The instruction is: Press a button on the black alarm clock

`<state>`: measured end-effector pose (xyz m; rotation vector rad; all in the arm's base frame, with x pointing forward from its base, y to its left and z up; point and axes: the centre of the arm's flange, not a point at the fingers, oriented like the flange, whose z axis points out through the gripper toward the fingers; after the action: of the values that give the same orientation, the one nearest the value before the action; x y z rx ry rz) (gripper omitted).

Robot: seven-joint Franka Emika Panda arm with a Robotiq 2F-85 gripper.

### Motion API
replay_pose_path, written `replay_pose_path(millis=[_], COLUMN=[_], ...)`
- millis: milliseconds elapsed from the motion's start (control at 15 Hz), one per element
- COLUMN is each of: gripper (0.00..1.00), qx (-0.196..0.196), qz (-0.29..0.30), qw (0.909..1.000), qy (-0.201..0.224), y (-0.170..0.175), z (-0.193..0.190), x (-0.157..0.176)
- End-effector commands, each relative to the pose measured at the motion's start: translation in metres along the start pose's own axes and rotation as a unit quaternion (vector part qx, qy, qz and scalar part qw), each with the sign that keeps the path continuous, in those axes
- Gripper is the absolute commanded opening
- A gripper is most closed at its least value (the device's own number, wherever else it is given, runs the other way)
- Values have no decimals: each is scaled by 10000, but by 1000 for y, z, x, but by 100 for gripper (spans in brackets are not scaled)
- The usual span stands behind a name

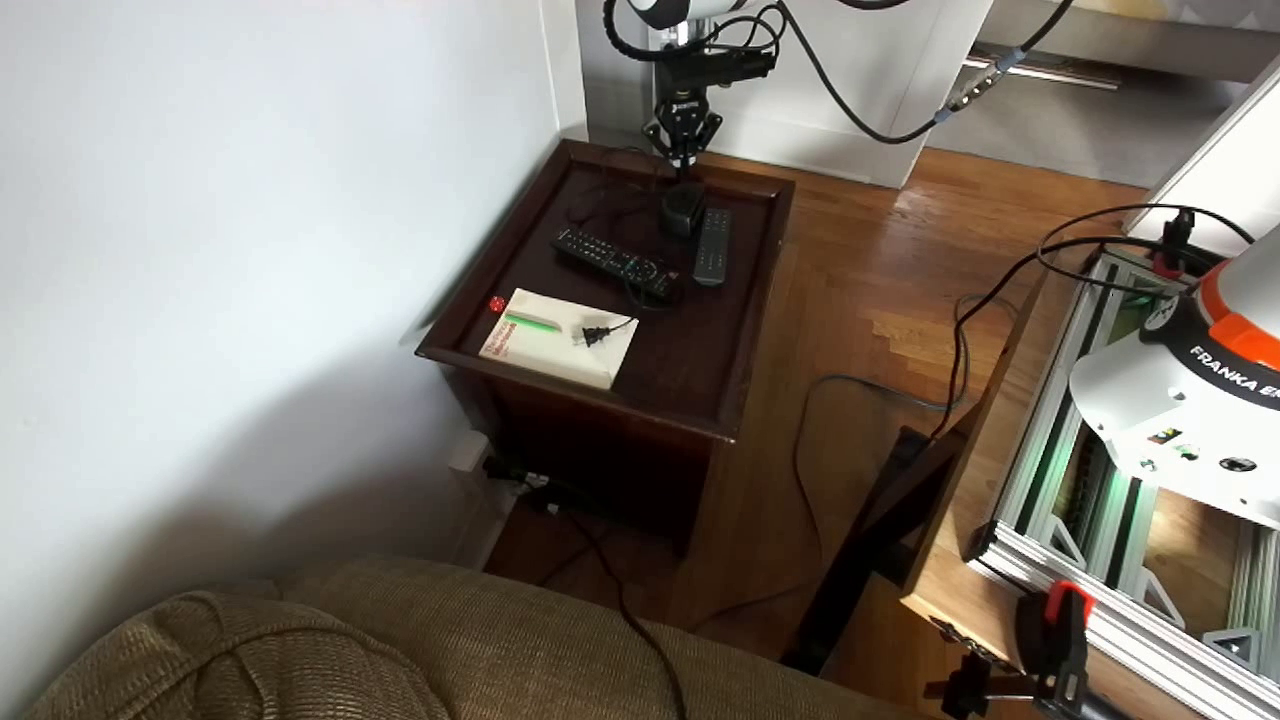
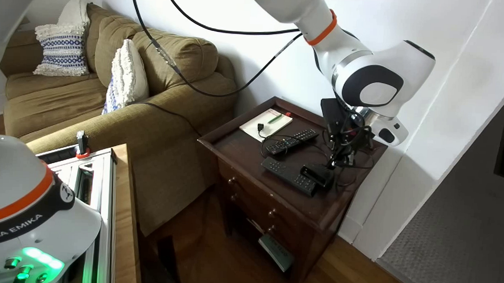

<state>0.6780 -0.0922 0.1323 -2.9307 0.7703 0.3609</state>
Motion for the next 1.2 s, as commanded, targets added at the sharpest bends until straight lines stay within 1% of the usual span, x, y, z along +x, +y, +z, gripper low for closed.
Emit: replay_pose_path(millis=[0, 333, 733, 1133], gripper=[0, 0, 0, 0], qx=[-164, -205, -285, -418], qz=[34, 22, 44, 289], qw=[9998, 9997, 9996, 9986], qy=[-121, -136, -48, 156], y=[-1, -4, -9, -5], z=[1, 4, 7, 4], x=[3, 4, 4, 3])
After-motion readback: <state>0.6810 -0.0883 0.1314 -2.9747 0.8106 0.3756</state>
